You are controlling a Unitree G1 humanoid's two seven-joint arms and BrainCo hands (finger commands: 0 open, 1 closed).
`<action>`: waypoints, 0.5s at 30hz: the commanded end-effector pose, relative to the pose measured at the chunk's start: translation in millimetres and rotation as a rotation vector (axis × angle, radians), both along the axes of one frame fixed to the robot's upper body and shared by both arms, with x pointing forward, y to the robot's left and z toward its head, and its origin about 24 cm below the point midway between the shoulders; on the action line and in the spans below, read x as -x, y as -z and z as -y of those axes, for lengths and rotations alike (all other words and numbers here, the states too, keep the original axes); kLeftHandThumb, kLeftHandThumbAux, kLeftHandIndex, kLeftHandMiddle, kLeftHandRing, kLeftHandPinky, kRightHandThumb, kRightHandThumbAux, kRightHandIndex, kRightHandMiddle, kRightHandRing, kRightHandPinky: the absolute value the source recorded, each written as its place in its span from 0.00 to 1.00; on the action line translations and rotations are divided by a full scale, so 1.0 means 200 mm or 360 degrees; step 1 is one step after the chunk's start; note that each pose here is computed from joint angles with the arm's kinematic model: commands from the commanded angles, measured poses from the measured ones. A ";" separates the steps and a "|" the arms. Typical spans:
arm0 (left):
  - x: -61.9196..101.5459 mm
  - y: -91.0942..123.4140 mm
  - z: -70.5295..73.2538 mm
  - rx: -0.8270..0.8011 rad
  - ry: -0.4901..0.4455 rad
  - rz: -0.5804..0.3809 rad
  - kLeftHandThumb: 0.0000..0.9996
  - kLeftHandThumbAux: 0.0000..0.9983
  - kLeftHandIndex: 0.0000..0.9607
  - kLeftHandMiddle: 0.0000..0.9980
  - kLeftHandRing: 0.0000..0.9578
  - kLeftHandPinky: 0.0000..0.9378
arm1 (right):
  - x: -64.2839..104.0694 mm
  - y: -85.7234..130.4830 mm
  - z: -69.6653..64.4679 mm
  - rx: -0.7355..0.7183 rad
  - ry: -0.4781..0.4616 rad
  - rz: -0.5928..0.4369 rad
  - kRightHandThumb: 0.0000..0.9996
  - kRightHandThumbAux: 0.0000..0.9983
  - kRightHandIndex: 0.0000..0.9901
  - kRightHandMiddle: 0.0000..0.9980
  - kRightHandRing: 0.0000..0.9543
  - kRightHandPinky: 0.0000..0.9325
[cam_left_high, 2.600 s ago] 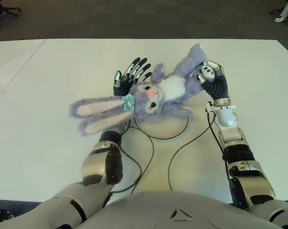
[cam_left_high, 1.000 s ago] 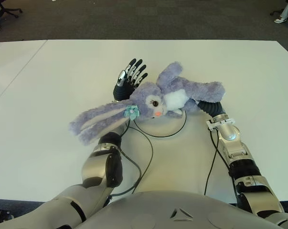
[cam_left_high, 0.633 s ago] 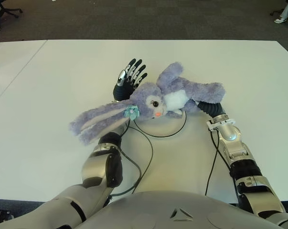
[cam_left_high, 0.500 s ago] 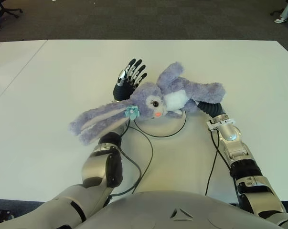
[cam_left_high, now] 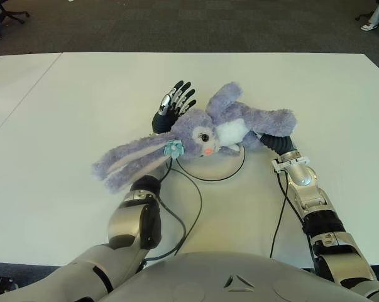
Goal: Put the doll into the plate.
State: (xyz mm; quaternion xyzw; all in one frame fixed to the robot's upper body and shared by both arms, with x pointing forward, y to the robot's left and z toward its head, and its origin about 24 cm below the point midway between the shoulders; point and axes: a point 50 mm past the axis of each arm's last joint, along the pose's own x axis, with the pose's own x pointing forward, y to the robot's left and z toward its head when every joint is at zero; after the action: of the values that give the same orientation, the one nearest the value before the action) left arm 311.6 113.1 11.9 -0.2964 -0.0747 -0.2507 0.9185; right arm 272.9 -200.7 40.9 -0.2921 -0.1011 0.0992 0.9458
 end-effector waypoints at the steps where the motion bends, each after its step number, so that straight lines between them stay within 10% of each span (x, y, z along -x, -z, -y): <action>1: 0.38 0.45 0.05 0.0214 -0.0084 -0.0712 0.10 0.33 0.00 0.00 0.00 0.00 | 0.04 0.15 0.00 0.0018 -0.0110 -0.0301 0.18 0.60 0.17 0.28 0.35 0.42; 3: 0.38 0.45 0.04 0.0218 -0.0101 -0.0722 0.08 0.29 0.00 0.00 0.00 0.00 | 0.02 0.17 0.01 -0.0001 -0.0144 -0.0373 0.02 0.47 0.02 0.05 0.08 0.11; 5: 0.38 0.46 0.04 0.0208 -0.0125 -0.0742 0.07 0.26 0.00 0.00 0.00 0.00 | 0.01 0.20 0.03 0.0001 -0.0162 -0.0439 0.00 0.39 0.00 0.01 0.02 0.02; 15: 0.36 0.46 0.03 0.0169 -0.0191 -0.0774 0.05 0.22 0.00 0.00 0.00 0.00 | 0.00 0.24 0.06 0.0008 -0.0152 -0.0439 0.01 0.25 0.00 0.00 0.00 0.00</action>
State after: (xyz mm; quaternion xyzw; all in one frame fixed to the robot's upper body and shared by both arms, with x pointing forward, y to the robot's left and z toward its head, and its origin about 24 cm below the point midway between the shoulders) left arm 313.1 116.5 9.4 -0.2996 -0.0638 -0.2089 0.9287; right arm 290.5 -215.2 29.7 -0.2826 -0.0498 0.1547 0.9454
